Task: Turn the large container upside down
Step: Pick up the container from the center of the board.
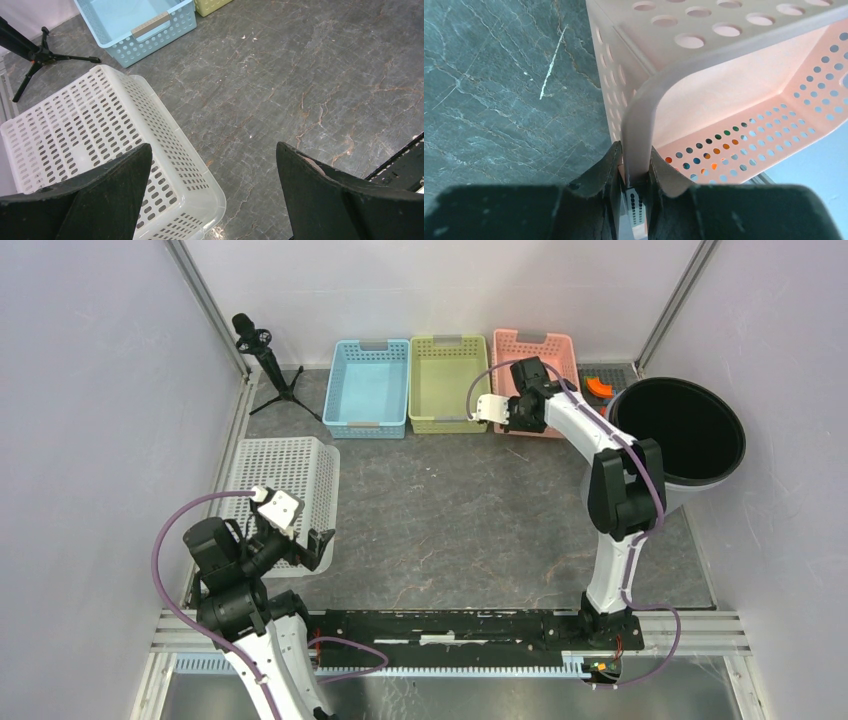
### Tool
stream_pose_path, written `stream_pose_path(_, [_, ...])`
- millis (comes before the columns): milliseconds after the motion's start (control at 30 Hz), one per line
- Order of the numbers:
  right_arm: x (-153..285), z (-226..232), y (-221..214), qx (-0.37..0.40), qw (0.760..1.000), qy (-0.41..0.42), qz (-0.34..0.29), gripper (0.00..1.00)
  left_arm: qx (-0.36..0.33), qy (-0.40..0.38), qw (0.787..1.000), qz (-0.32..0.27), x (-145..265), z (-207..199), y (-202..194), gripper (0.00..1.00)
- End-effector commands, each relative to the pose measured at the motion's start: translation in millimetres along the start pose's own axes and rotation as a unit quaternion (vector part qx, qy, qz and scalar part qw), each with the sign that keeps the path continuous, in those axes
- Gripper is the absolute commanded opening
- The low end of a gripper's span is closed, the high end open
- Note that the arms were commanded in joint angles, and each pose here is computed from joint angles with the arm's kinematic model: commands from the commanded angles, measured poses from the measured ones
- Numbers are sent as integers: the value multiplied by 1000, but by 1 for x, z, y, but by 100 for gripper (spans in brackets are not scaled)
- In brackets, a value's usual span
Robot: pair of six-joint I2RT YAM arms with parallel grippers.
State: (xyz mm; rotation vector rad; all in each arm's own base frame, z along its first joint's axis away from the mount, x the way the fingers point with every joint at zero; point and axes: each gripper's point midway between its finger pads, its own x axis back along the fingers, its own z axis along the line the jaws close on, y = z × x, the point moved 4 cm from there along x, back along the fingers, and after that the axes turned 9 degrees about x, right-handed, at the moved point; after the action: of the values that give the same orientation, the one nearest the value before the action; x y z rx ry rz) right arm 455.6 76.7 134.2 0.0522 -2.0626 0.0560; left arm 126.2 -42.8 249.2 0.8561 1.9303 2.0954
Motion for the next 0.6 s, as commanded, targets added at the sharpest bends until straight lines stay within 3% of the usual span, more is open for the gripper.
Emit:
stream_pose_path(0, [56,-35,11,1,995,-86,-59,0,-23,4,1000,-12,0,2,4,100])
stream_pose_path(367, [127,-55,22,-17,977,-167,-132,0,-24,5,1000,-12,0,2,4,100])
stream_pose_path(567, [183,-42,44,-38,951,-182,-247,0,-24,5,1000,-13,1,1,4,100])
